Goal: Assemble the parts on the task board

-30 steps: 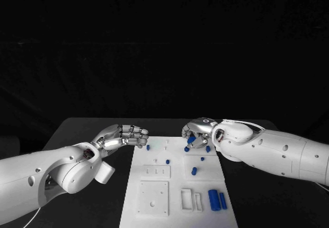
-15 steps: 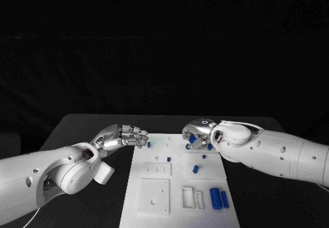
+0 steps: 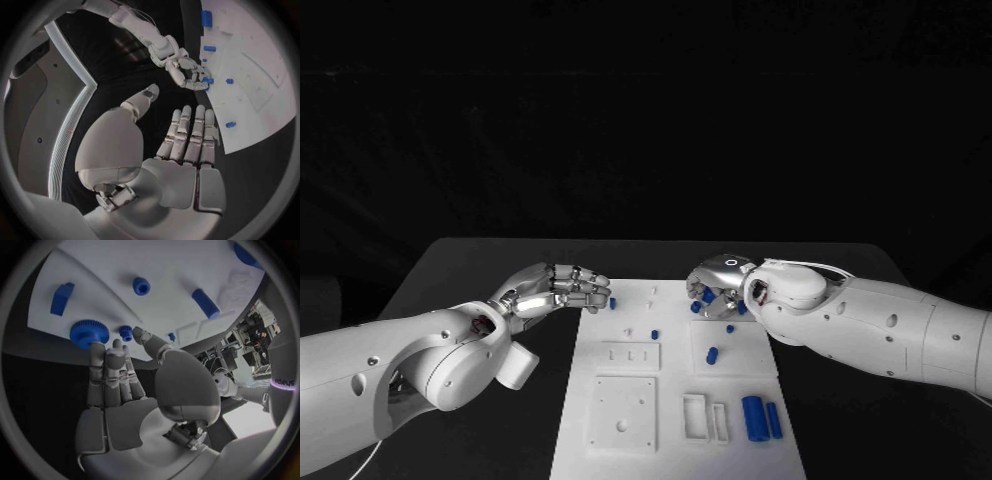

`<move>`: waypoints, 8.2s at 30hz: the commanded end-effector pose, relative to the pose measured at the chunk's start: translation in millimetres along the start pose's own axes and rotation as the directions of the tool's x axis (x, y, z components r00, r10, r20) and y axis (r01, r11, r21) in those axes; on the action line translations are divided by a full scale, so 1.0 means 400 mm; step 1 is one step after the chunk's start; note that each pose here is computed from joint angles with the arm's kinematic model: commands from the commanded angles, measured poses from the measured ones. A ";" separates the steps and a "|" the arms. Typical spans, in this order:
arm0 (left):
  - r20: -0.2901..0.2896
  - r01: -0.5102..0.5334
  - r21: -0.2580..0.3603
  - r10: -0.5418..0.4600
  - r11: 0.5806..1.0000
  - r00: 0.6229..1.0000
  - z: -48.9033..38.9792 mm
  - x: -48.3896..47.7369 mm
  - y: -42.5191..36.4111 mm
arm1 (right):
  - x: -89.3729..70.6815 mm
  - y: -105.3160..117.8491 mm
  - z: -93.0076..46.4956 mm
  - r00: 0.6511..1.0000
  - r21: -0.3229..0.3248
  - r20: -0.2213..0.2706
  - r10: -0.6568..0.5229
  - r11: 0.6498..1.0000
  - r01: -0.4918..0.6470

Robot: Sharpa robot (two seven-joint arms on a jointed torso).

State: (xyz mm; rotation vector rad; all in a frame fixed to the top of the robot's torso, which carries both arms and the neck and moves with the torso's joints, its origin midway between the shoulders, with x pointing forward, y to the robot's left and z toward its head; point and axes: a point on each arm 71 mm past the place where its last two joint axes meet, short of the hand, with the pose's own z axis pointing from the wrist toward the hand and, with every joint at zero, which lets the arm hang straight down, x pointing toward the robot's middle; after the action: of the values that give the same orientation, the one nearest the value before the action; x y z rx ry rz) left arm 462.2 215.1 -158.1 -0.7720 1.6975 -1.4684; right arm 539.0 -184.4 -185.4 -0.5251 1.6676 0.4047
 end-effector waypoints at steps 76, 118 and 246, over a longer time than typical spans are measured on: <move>0.009 0.016 0.005 -0.016 1.000 1.000 0.007 -0.005 -0.004 | -0.058 0.095 0.033 0.964 0.016 0.227 -0.141 0.990 0.141; 0.004 0.002 0.036 -0.002 0.999 1.000 0.020 -0.001 -0.041 | -0.080 0.170 0.110 0.930 0.018 0.279 -0.240 0.969 0.245; 0.052 -0.017 0.057 0.014 0.998 0.999 0.022 -0.037 -0.048 | -0.071 -0.111 -0.047 0.989 0.148 0.135 0.065 0.985 -0.085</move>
State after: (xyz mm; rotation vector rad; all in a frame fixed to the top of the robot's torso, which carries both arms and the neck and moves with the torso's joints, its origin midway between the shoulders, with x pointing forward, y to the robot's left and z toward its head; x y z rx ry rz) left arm 477.0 221.3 -139.7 -0.7650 1.6234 -1.4514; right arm 551.9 -228.9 -150.3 -0.3039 1.5529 0.3481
